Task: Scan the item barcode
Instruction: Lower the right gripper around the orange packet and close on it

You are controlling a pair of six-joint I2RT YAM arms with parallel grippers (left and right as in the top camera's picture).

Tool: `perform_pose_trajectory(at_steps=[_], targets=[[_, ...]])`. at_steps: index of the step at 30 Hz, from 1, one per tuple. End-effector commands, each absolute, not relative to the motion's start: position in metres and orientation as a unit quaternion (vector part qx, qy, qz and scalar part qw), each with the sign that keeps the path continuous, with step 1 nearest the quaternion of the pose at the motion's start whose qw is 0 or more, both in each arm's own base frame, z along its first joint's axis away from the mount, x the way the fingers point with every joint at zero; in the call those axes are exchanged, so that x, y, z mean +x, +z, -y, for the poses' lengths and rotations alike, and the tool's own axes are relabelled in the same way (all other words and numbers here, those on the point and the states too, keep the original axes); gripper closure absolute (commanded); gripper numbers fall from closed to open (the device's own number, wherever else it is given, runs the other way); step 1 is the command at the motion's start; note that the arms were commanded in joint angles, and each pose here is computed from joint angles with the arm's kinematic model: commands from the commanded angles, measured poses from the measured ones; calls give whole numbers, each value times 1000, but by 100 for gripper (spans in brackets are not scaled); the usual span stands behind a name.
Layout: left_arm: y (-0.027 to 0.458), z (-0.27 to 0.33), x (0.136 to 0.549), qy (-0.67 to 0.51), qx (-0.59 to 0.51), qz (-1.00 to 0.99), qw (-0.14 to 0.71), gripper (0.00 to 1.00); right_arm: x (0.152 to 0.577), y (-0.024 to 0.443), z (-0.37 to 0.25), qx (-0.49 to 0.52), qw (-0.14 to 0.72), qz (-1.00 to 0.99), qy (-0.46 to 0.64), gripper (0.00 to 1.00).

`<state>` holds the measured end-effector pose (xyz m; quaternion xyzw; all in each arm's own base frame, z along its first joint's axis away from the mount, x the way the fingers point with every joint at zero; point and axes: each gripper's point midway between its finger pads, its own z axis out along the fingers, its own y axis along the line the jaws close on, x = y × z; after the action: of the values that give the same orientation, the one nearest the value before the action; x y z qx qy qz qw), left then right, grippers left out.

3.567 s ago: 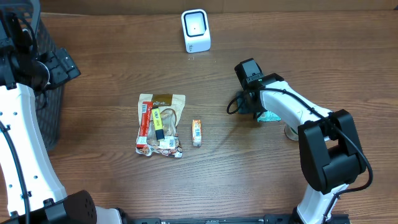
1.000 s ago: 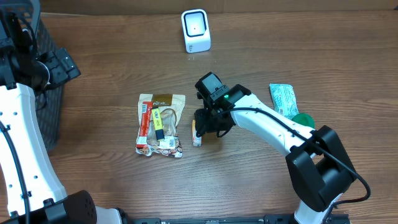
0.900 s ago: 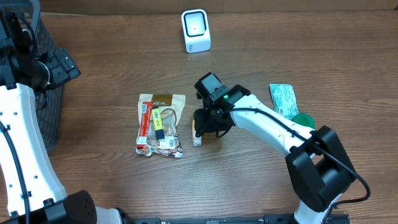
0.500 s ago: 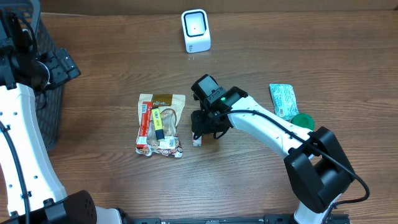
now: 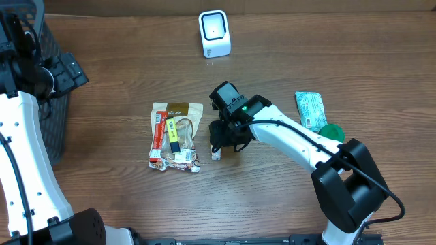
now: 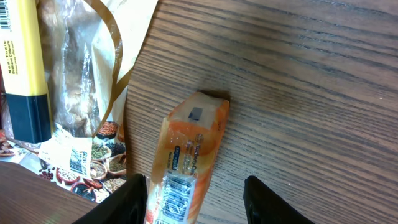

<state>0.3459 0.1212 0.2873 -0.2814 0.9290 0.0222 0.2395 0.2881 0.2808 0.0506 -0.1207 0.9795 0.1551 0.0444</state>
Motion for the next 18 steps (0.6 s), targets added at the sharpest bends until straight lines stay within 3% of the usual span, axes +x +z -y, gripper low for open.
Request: perform_pose_trajectory(at_steps=[1,18], targets=[[294,-122,346,22,-278,-927,249,0,291,67,-290,-128,65,-975,169,49],[294,-122,347,22,-278,-927,250,0,287,66,-294,-141,76,-976,151,50]])
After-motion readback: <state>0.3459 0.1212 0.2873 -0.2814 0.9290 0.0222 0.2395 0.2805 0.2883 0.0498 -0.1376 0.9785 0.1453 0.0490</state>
